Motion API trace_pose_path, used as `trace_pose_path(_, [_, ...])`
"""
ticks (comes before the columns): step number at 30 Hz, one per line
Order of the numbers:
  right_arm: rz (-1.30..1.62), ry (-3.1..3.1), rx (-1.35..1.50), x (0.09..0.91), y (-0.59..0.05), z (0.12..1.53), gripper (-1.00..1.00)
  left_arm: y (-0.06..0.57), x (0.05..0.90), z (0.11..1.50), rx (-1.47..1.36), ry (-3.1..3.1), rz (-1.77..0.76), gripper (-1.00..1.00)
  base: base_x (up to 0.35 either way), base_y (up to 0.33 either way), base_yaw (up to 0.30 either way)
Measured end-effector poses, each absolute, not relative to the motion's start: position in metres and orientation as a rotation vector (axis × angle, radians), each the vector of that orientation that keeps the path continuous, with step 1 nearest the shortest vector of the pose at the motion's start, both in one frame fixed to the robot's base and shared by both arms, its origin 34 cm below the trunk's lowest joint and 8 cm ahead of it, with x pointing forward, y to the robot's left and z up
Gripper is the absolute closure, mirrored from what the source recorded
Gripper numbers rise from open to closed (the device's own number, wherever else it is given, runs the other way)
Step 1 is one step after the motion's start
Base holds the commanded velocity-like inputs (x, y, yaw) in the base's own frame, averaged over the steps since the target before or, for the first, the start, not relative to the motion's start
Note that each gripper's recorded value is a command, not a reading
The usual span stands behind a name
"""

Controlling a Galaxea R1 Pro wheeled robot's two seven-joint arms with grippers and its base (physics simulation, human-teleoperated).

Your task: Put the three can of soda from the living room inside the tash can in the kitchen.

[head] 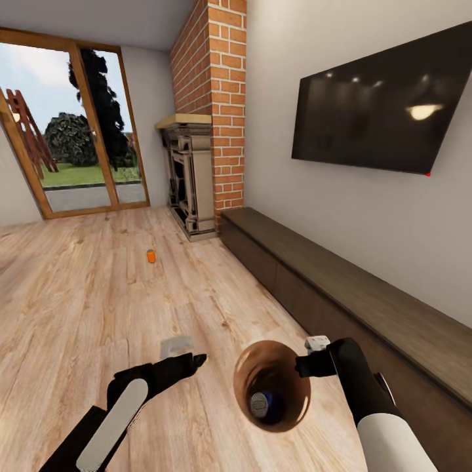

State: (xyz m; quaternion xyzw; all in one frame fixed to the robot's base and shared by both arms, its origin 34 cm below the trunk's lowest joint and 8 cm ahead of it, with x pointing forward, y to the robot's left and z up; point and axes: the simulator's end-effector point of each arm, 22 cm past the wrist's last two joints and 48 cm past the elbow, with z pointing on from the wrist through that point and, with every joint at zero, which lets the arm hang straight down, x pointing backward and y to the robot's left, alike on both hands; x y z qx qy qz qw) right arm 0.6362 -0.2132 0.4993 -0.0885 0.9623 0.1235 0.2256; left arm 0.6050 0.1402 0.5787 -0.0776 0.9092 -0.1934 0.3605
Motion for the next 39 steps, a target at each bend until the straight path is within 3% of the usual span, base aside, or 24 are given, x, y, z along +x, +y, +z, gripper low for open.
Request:
trace_pose_path(2, [0.336,2.647,-0.244,0.638,-0.214,0.502,1.00,0.160,0.606,0.574,-0.250,2.356,-0.403,-1.00,0.000,0.000,0.000])
trace_pose_path(4, [0.306,2.606,-0.250,0.647,-0.219,0.516,1.00,0.215,0.588,0.525,-0.374,2.473,-0.131,-1.00,0.033,0.020,0.000])
trace_pose_path(10, [0.274,2.548,-0.250,0.657,-0.225,0.537,1.00,0.285,0.566,0.475,-0.575,2.547,0.082,-1.00,0.215,0.104,0.000])
trace_pose_path(23, [0.271,2.548,-0.251,0.653,-0.225,0.535,1.00,0.309,0.545,0.445,-0.649,2.608,0.165,-1.00,0.297,0.133,0.000])
trace_pose_path(32, [0.275,2.551,-0.250,0.652,-0.224,0.533,1.00,0.377,0.529,0.417,-0.812,2.651,0.199,-1.00,0.036,0.017,0.000])
trace_pose_path(39, [0.274,2.551,-0.250,0.652,-0.225,0.534,1.00,0.382,0.531,0.404,-0.858,2.647,0.096,-1.00,0.004,0.003,0.000])
